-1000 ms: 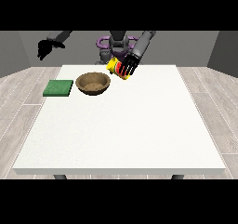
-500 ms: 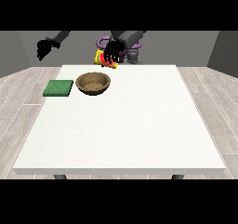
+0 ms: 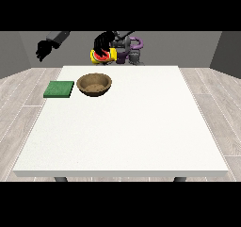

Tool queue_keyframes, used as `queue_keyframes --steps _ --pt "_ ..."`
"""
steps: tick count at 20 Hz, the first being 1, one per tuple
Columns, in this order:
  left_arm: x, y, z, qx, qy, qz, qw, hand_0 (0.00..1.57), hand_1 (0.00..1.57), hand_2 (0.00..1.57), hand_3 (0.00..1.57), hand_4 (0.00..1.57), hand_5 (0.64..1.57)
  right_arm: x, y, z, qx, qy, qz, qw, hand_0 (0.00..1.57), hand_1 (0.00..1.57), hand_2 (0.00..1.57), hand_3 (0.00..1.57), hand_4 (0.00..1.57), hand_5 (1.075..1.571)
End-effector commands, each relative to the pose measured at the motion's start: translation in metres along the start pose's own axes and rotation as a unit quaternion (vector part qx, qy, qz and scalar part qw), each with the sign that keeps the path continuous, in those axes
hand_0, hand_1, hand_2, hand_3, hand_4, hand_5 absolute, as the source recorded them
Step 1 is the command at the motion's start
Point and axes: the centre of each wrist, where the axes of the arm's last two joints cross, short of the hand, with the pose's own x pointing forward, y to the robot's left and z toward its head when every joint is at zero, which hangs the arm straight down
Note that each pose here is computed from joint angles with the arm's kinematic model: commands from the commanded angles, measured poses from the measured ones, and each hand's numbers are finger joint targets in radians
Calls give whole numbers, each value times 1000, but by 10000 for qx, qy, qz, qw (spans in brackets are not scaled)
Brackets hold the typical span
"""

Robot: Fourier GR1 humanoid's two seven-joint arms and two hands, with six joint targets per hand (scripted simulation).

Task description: Pick the cup and pour the ball into the bowl, then pick the bowl and place it on the pad

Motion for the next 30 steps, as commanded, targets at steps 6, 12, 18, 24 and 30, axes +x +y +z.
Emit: queue_keyframes --steps 6,12,18,24,30 --pt "16 24 1 -77 -760 -1700 9825 1507 1507 1571 1571 1225 1450 15 -36 8 -396 68 101 9991 0 0 36 278 755 1536" --pt "1 31 0 -41 -214 -136 9997 1542 1542 1571 1571 1248 1441 -7 -33 27 -435 193 64 9988 0 0 0 261 757 1543" --pt "-36 17 7 252 1630 2926 9419 0 0 1571 1571 831 1570 -9 -35 31 -537 191 -68 9983 0 0 160 231 738 1551" --pt "-49 27 26 1347 2287 5093 8186 1417 1417 1571 1571 1091 1542 -2 16 -11 -391 58 -280 9988 0 0 186 141 749 1557" --pt "-57 0 57 1885 2645 6305 7049 1211 1211 1571 1463 930 1554 -12 60 -25 -347 567 -470 9967 0 0 0 0 683 1569"
